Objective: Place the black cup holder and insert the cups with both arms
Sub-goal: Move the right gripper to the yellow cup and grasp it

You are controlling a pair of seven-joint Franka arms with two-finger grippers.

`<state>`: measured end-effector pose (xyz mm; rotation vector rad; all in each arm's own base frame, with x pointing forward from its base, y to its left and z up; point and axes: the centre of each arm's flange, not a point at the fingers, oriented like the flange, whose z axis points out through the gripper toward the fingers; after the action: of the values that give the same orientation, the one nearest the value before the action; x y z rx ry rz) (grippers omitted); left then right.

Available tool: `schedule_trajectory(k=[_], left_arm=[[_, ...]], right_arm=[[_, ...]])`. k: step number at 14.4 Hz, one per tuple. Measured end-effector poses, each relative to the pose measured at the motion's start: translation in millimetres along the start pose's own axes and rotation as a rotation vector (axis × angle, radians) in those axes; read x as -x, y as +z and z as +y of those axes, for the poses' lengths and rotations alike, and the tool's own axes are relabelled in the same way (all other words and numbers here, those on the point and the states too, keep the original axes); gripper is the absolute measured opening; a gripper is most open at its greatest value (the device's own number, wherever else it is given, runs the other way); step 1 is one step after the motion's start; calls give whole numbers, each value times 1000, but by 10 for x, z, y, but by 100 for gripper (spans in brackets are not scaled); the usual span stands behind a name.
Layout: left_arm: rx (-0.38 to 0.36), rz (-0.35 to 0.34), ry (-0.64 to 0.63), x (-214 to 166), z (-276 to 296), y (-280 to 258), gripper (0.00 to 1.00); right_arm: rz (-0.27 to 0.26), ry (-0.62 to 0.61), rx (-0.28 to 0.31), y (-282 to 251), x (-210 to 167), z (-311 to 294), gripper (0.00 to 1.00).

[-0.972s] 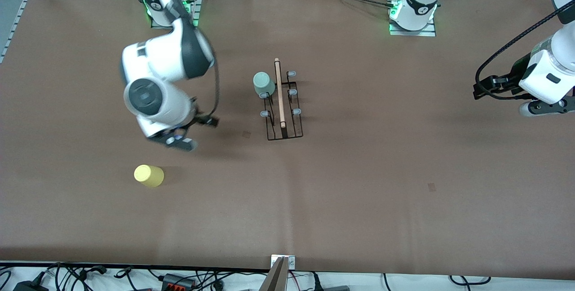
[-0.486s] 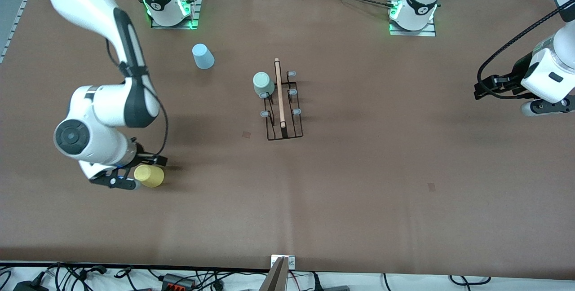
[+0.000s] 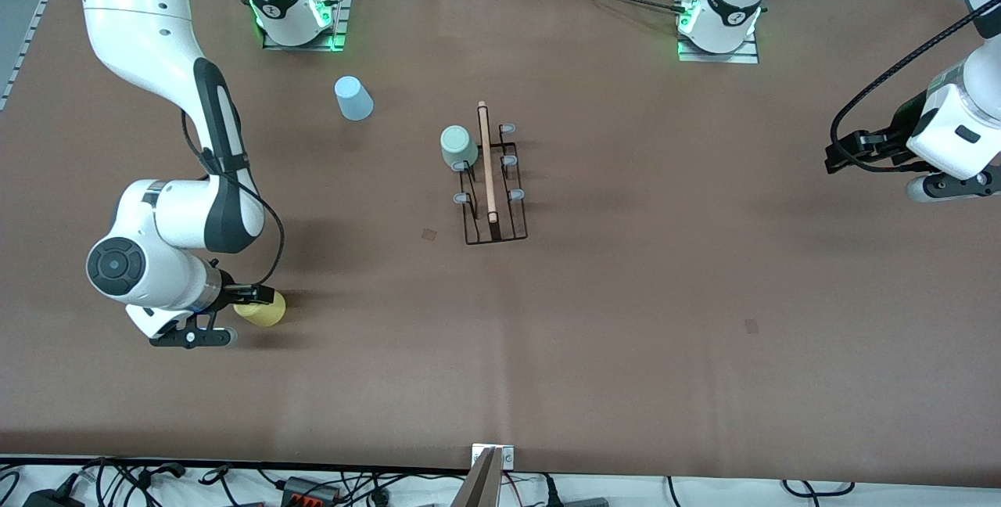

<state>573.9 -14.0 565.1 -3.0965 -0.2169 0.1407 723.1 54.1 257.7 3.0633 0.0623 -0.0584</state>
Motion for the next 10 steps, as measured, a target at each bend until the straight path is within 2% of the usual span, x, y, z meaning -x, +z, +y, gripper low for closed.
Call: schedule_trajectory(k=[7, 8, 9, 10], left_arm=[[0, 0, 2, 1, 9, 0, 100], [0, 0, 2, 1, 9, 0, 100], [0, 0, 2, 1, 9, 0, 100], [0, 0, 2, 1, 9, 0, 100]], right_arm=[[-14, -79, -3, 244, -23, 83, 100], [-12, -80, -3, 246, -31, 80, 95], [-11, -82, -3, 246, -38, 73, 95], [-9, -83, -3, 243, -44, 67, 87]])
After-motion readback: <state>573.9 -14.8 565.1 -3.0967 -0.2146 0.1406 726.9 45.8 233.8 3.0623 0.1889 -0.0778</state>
